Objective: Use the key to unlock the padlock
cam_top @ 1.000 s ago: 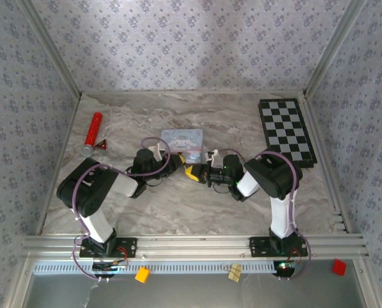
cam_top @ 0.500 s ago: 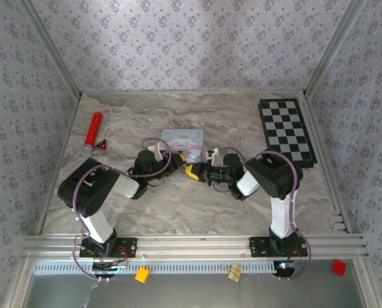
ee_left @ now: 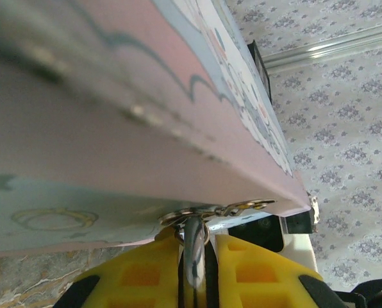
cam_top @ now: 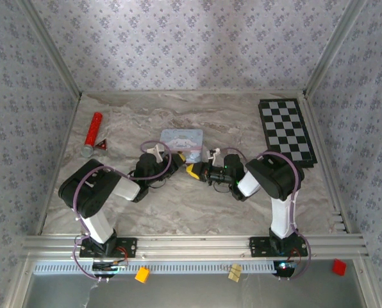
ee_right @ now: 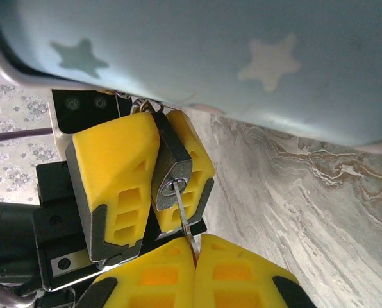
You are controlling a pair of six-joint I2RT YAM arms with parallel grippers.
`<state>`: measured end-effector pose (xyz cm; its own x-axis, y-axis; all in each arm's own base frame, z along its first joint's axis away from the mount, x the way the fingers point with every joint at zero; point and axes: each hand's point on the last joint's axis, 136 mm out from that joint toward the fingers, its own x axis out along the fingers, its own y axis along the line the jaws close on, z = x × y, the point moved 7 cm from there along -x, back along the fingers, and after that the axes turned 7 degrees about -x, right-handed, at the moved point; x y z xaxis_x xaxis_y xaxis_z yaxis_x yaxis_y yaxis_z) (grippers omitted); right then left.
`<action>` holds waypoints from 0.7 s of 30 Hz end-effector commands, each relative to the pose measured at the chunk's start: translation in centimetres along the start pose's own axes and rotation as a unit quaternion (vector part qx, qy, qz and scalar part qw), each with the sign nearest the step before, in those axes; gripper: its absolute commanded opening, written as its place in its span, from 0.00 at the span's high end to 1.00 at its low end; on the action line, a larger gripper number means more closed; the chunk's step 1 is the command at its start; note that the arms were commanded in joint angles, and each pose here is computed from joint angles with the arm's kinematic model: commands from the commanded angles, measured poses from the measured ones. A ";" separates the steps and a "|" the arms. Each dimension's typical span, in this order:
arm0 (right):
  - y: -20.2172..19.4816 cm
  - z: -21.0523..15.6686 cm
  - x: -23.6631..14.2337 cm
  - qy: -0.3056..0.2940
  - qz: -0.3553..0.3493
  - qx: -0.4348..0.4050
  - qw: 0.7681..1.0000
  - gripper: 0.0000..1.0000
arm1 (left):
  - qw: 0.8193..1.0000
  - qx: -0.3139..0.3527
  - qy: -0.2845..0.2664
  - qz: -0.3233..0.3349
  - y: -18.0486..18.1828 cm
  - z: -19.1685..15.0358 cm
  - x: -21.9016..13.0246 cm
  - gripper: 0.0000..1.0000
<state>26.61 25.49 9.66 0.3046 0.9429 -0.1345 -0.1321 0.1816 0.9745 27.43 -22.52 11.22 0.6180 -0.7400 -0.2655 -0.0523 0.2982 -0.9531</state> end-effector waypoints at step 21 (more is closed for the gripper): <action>2.3 2.5 -0.2 -0.093 0.018 -0.041 0.995 0.88 | 0.998 -0.009 0.056 -0.029 -1.1 -3.2 -0.3 1.00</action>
<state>26.87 25.57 10.08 0.3513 0.9268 -0.1324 -0.1398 0.1917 0.9714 27.32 -22.61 11.38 0.6631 -0.7048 -0.2520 -0.0738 0.2734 -0.9591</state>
